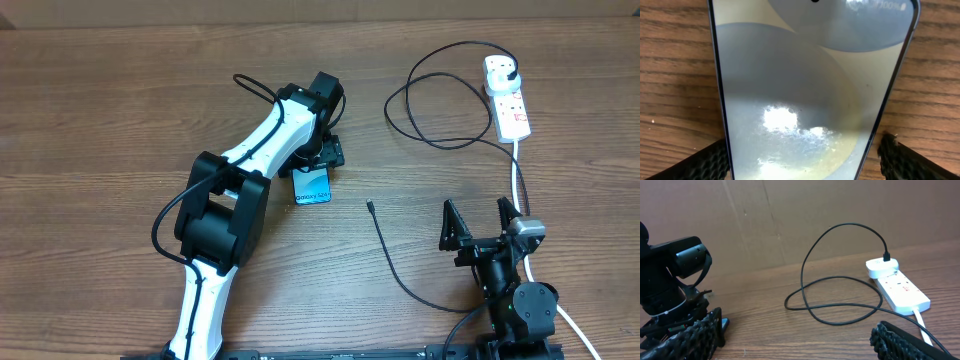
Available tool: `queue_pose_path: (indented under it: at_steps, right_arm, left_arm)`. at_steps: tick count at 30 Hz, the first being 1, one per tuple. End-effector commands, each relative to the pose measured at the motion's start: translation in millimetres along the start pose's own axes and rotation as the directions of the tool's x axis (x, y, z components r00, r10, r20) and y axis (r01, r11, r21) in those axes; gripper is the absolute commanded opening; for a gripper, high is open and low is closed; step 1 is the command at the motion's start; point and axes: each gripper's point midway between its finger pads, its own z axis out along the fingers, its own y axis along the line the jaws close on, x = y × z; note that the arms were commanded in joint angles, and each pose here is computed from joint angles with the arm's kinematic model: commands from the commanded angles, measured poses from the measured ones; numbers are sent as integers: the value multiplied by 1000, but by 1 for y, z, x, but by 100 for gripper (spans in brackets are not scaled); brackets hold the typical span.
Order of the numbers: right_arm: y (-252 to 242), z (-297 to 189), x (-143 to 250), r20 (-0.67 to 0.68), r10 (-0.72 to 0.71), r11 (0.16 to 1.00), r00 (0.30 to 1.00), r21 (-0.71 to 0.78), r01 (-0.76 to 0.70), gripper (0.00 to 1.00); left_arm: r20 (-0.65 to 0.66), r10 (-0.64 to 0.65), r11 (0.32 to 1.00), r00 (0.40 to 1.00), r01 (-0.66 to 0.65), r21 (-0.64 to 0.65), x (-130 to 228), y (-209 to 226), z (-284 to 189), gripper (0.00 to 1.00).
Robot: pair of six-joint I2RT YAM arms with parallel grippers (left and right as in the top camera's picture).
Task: Plug charger to phone and switch on socket
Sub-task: 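Close the left gripper on the phone's sides and adjust the grip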
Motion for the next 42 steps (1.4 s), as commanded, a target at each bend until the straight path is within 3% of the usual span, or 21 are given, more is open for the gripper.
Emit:
queue_pose_path:
  at_steps: [1, 42]
  right_arm:
    - [2, 0, 2, 4, -2, 1000, 1000, -12, 2, 100]
    - [2, 0, 2, 4, -2, 1000, 1000, -12, 2, 100]
  left_arm:
    - [-112, 9, 997, 994, -18, -80, 24, 22, 37, 88]
    - [-115, -9, 999, 993, 4, -50, 21, 14, 27, 71]
